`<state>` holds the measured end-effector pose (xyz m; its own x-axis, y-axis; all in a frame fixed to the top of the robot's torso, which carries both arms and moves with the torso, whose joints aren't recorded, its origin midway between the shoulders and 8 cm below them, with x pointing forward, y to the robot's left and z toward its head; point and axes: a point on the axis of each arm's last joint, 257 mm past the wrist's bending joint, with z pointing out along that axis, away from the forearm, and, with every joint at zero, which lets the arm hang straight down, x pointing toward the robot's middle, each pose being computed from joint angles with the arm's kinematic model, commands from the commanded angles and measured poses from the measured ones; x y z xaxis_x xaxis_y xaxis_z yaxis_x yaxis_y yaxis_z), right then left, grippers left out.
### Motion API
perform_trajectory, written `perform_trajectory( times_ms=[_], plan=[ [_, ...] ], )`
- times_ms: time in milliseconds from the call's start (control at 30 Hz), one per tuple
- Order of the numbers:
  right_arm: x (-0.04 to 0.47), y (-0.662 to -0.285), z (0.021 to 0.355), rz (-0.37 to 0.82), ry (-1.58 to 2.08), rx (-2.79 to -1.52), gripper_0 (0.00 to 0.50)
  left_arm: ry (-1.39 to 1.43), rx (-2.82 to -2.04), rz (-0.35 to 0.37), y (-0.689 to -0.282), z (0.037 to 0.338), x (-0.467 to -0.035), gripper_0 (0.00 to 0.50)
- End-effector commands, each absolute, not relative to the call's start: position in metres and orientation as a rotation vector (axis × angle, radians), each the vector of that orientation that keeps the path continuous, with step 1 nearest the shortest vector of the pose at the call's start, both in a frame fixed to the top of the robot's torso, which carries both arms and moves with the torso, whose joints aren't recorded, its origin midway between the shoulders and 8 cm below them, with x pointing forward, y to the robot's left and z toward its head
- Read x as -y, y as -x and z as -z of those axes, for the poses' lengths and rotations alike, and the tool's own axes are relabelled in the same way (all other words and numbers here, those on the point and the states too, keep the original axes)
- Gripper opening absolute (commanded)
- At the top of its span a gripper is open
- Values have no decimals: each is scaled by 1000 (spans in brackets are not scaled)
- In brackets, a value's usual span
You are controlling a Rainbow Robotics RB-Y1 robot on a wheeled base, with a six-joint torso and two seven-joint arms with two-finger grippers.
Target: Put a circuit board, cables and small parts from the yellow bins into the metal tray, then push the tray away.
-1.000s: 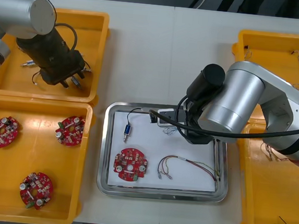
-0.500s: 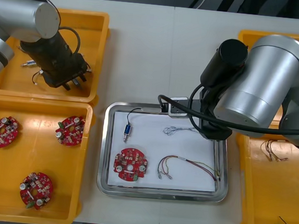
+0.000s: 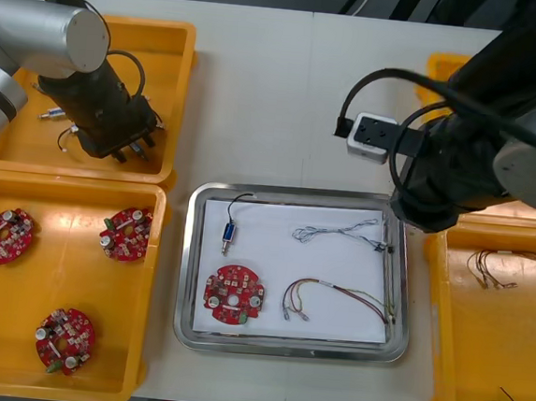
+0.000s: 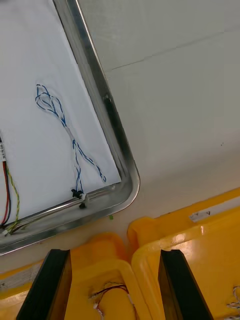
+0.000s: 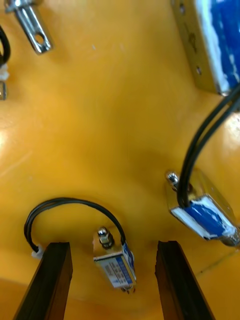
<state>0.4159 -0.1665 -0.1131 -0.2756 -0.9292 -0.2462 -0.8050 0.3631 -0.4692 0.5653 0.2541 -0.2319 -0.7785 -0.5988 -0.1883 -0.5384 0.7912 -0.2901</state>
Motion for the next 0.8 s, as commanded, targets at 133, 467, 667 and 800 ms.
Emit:
perform_trajectory(
  times_ms=[133,467,667,800],
  plan=[
    [231,-398,85,275,1228,-2288,500,899,-2667,356,-579,213,-237,0],
    [306,-389,71,291,935,-2396,500,899,-2668,372,-579,212,-236,0],
    [353,-380,70,273,722,-2461,500,916,-2642,403,-584,198,-242,0],
    [382,-374,73,275,590,-2502,500,910,-2642,387,-580,184,-252,0]
  ],
)
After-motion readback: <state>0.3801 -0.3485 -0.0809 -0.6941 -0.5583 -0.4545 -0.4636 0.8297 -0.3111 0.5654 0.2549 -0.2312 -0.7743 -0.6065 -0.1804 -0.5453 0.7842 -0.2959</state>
